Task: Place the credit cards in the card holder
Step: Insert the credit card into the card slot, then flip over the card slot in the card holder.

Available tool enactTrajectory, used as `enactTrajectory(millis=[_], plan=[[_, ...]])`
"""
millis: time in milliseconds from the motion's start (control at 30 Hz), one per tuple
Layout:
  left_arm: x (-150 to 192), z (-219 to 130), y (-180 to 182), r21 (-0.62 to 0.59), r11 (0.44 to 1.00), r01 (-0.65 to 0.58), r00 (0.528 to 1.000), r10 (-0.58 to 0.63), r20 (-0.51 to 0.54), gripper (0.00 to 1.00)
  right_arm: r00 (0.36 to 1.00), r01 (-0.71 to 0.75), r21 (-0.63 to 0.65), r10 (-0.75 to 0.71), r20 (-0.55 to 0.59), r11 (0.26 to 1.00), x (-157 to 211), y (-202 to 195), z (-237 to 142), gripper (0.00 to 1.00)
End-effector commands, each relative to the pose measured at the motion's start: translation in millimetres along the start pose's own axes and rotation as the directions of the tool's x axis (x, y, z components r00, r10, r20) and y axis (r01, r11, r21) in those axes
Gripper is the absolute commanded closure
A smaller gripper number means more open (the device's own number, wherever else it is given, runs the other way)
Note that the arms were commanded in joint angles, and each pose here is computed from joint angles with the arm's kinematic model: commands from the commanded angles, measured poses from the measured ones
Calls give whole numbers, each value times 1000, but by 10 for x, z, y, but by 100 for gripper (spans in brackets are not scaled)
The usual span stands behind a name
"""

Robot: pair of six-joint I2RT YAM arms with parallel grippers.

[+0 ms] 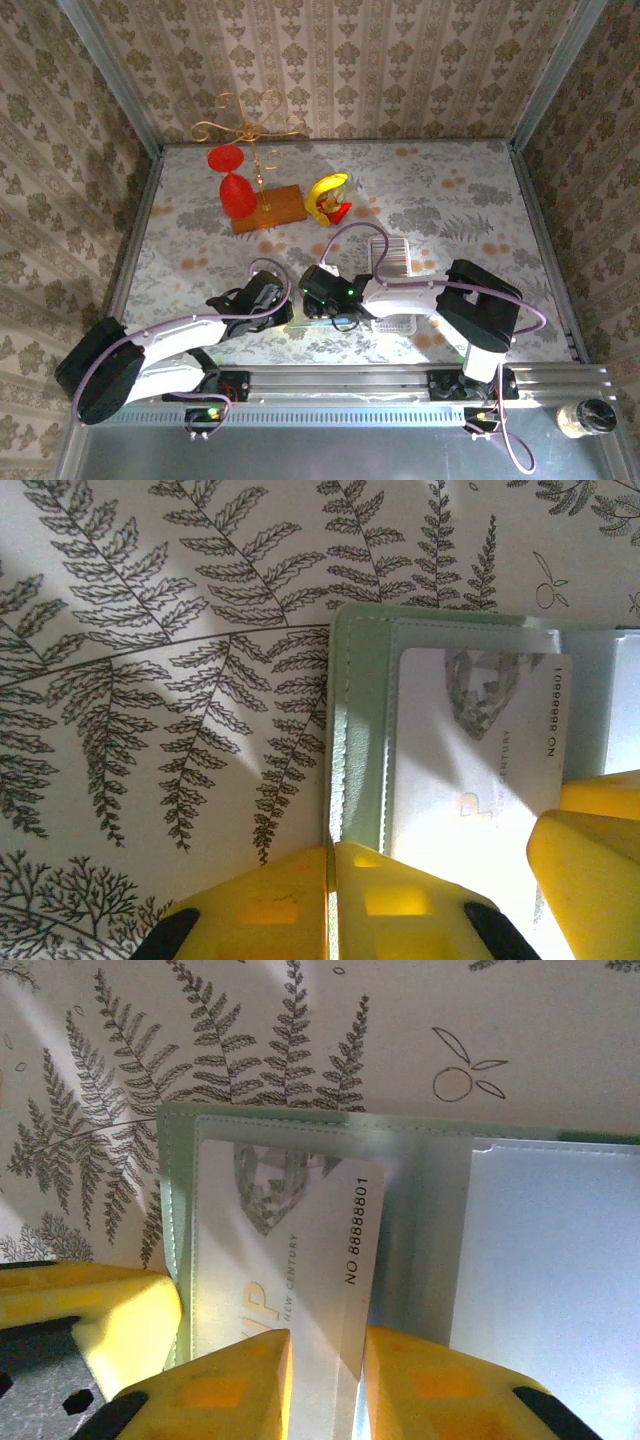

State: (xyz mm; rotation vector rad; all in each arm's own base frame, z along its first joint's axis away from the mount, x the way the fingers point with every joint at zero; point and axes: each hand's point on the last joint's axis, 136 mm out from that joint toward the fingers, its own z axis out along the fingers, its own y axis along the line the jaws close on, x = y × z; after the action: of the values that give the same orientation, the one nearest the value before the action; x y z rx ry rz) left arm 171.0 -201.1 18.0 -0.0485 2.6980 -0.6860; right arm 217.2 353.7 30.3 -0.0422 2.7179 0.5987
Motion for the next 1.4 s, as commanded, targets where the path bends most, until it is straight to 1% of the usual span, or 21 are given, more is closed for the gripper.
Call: enactTrajectory(millis=[0, 167, 300, 433, 567, 700, 1000, 1233, 1367], plan=[[101, 35, 99, -20, 1000, 15, 999, -15, -33, 90, 999, 4, -2, -4, 32, 1000, -59, 61, -172, 71], [84, -30, 89, -17, 1000, 5, 1000, -5, -21, 86, 998, 2, 22, -3, 56, 1000, -23, -82, -388, 62], [60, -108, 79, -6, 1000, -1, 1000, 1, 2, 81, 997, -3, 63, -2, 72, 998, 54, -260, -500, 60], [42, -160, 56, 18, 1000, 0, 1000, -1, 23, 76, 998, -20, 125, 11, 69, 992, 142, -481, -503, 59], [62, -155, 14, 36, 999, -8, 1000, 7, 11, 70, 998, -25, 127, 17, 69, 992, 166, -506, -468, 57], [72, -136, -34, 51, 999, -19, 1000, 19, 7, 70, 998, -22, 121, 16, 57, 992, 184, -470, -405, 57], [115, -51, -43, 42, 999, -20, 1000, 20, -11, 72, 999, -19, 131, 16, 29, 991, 219, -436, -282, 56], [143, -25, -38, 39, 999, -20, 1000, 21, -20, 77, 999, -25, 83, 22, 36, 996, 172, -279, -246, 56], [162, -15, -13, 39, 999, -12, 1000, 13, -21, 78, 999, -31, 60, 29, 36, 998, 150, -198, -214, 55]])
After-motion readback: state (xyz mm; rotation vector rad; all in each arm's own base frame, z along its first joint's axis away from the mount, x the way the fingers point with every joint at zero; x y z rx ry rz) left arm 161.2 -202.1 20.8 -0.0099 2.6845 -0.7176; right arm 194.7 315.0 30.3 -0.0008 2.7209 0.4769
